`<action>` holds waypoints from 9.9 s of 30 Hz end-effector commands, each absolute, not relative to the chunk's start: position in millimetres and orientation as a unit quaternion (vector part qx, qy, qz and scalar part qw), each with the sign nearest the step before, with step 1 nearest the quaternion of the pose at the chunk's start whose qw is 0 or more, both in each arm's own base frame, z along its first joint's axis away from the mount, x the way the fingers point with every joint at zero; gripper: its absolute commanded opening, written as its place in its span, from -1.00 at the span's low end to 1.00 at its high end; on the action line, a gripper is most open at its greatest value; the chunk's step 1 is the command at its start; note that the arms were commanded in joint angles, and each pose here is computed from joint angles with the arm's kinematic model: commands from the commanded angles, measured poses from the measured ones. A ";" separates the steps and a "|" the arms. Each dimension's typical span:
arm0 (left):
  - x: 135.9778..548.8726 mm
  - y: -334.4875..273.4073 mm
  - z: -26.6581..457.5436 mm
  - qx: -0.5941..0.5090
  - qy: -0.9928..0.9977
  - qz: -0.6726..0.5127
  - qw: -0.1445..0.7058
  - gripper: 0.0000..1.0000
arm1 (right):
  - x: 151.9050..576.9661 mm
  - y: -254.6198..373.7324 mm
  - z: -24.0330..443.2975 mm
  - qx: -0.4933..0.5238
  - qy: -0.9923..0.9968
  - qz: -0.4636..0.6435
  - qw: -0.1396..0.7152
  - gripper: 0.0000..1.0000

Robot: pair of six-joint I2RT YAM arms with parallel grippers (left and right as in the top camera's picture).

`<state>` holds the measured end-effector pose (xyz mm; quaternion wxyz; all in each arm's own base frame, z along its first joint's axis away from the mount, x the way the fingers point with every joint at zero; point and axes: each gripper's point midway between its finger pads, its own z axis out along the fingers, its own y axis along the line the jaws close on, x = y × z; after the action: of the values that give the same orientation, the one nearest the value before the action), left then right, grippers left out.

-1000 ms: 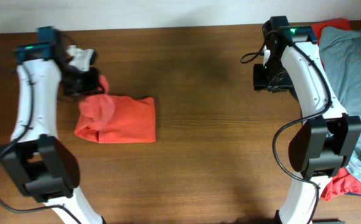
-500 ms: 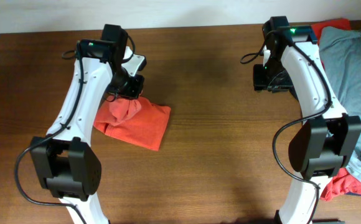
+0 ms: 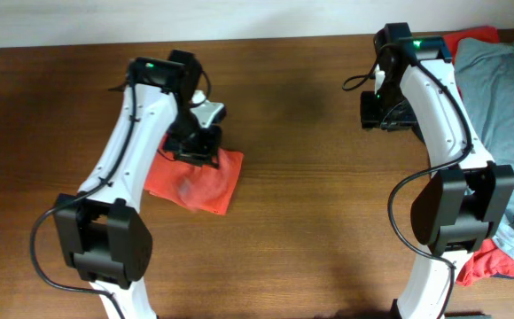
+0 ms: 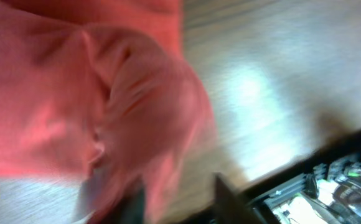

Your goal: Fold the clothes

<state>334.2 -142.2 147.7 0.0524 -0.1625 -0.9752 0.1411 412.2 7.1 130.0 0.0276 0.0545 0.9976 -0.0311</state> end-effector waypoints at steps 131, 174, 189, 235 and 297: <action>363.2 -43.4 5.8 0.412 -0.891 0.143 -0.128 -0.70 | 449.6 132.7 144.0 -0.149 0.976 0.033 0.157 0.44; 379.2 104.9 66.0 0.228 -0.943 0.099 -0.223 -0.74 | 439.4 130.1 140.7 -0.149 0.979 0.030 0.135 0.44; 443.3 103.2 -1.7 0.122 -0.953 0.017 -0.276 -0.97 | 433.7 129.5 139.2 -0.148 0.981 0.029 0.123 0.43; 516.3 255.1 86.2 0.227 -0.861 -0.099 -0.443 0.95 | 426.5 127.3 137.4 -0.149 0.983 0.027 0.108 0.45; 412.5 6.5 61.2 -0.141 -0.987 0.031 -0.076 -0.55 | 418.0 124.6 135.4 -0.149 0.985 0.024 0.090 0.45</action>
<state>423.7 5.4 93.0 -0.1242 -0.1330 -0.9827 0.0349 417.5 127.2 132.0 0.0870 -0.1534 0.9839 0.0301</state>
